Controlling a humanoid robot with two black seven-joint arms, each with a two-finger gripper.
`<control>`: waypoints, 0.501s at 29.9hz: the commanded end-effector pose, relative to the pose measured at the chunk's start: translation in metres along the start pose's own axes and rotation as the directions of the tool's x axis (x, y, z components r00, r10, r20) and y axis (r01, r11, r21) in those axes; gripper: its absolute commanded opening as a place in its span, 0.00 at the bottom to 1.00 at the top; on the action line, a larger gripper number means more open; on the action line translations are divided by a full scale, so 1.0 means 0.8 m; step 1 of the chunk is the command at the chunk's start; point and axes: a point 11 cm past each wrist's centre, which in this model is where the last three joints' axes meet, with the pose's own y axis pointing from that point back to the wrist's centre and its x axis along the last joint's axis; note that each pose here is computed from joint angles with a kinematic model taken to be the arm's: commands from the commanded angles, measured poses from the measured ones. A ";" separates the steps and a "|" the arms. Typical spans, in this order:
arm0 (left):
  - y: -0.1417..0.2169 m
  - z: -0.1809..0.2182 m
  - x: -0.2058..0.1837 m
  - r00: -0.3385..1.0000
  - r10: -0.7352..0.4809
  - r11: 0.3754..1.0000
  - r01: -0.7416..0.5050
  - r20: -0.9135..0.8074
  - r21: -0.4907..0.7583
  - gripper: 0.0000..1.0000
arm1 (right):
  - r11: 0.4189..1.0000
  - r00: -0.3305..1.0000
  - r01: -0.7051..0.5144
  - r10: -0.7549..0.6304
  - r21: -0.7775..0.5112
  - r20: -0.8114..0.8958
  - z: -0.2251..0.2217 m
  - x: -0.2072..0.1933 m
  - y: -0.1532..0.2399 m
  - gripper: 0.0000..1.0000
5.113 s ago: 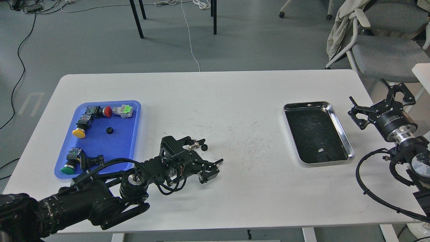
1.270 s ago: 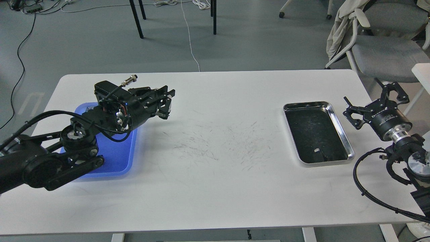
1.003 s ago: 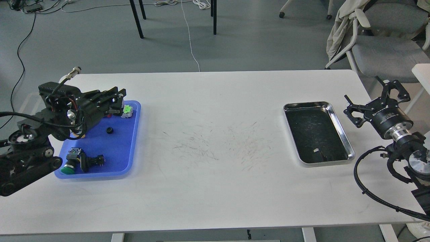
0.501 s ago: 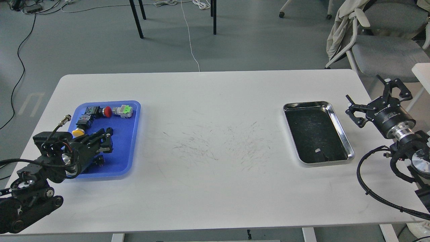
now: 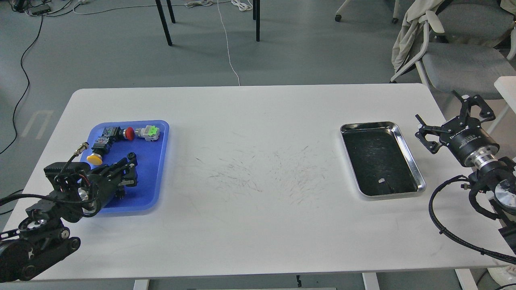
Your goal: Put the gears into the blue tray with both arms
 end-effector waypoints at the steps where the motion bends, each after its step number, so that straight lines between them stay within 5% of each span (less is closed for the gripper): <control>1: 0.002 -0.007 0.013 1.000 0.021 1.000 -0.021 -0.007 0.013 0.98 | 1.000 1.000 0.007 -0.007 0.004 0.000 -0.002 -0.004 -0.003 0.96; 6: -0.001 -0.015 0.057 0.993 0.109 0.994 -0.108 -0.040 0.018 0.98 | 1.000 1.000 0.021 -0.021 0.007 0.001 -0.003 -0.010 -0.008 0.97; 15: -0.021 -0.029 0.189 0.853 0.348 0.937 -0.316 -0.388 0.147 0.98 | 0.999 0.999 0.034 -0.034 0.001 0.002 0.001 -0.018 -0.016 0.99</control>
